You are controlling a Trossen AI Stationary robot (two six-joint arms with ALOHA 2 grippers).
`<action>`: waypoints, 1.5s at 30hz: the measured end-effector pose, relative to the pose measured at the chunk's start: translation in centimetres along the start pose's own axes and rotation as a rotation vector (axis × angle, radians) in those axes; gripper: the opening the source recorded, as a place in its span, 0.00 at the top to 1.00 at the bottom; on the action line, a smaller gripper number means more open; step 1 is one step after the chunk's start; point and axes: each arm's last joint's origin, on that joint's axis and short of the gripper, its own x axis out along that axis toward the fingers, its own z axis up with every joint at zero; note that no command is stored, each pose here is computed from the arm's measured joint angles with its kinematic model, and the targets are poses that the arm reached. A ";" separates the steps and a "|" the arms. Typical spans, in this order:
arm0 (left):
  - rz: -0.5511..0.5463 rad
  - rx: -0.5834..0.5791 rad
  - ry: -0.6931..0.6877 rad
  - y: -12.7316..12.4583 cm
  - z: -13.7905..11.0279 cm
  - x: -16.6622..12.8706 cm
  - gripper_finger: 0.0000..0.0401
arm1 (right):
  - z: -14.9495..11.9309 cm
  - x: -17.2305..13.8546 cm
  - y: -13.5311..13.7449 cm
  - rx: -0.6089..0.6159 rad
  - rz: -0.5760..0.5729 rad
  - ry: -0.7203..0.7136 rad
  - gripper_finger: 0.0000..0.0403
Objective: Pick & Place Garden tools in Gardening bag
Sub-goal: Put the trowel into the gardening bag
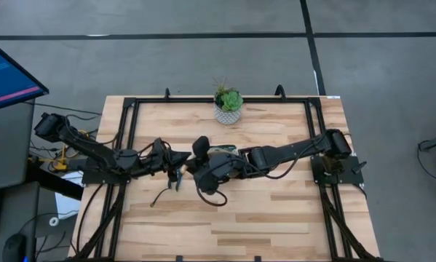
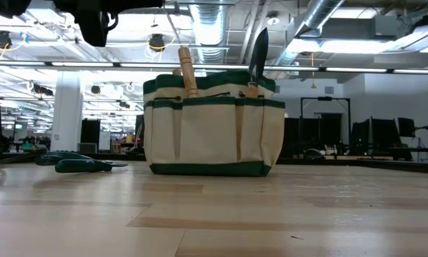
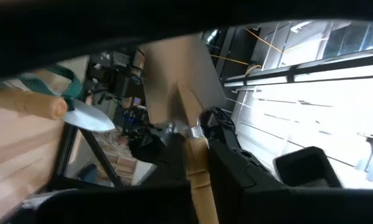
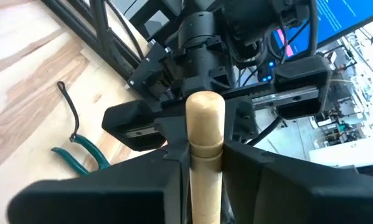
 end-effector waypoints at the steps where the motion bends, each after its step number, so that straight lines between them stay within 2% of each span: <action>1: 0.003 0.016 -0.004 0.1 0.0 0.0 0.99 | 0.0 0.0 -0.1 0.015 0.000 -0.002 0.86; 7: 0.000 0.037 -0.004 0.0 0.0 0.0 0.99 | 0.0 -0.2 -0.1 0.052 0.014 -0.011 0.86; 11: -0.022 0.043 -0.007 -0.3 0.0 0.0 0.99 | 0.3 -1.0 -0.5 0.112 0.063 -0.063 0.86; 19: -0.015 0.094 -0.008 -0.2 0.0 0.0 0.98 | 0.8 -4.9 -3.8 0.262 0.067 -0.169 0.86; 21: -0.019 0.108 -0.006 -0.4 0.0 -0.1 0.98 | 0.7 -6.7 -5.2 0.309 0.107 -0.223 0.86; 24: -0.036 0.155 0.005 -0.9 0.0 -0.3 0.98 | -0.2 -10.0 -7.7 0.380 0.242 -0.330 0.86; 27: -0.071 0.208 0.013 -1.8 0.1 -0.7 0.98 | -2.3 -12.5 -10.4 0.445 0.375 -0.389 0.86; 31: -0.125 0.301 0.030 -3.2 0.3 -1.5 0.98 | -5.5 -14.3 -13.5 0.506 0.465 -0.440 0.86; 36: -0.196 0.378 0.076 -4.9 0.6 -2.6 0.98 | -8.3 -13.8 -16.1 0.529 0.491 -0.503 0.86; 40: -0.252 0.418 0.156 -5.9 0.7 -3.3 0.98 | -10.7 -11.6 -17.4 0.580 0.547 -0.536 0.86; 45: -0.303 0.445 0.221 -6.7 0.7 -4.0 0.98 | -13.6 -7.9 -18.3 0.673 0.668 -0.575 0.86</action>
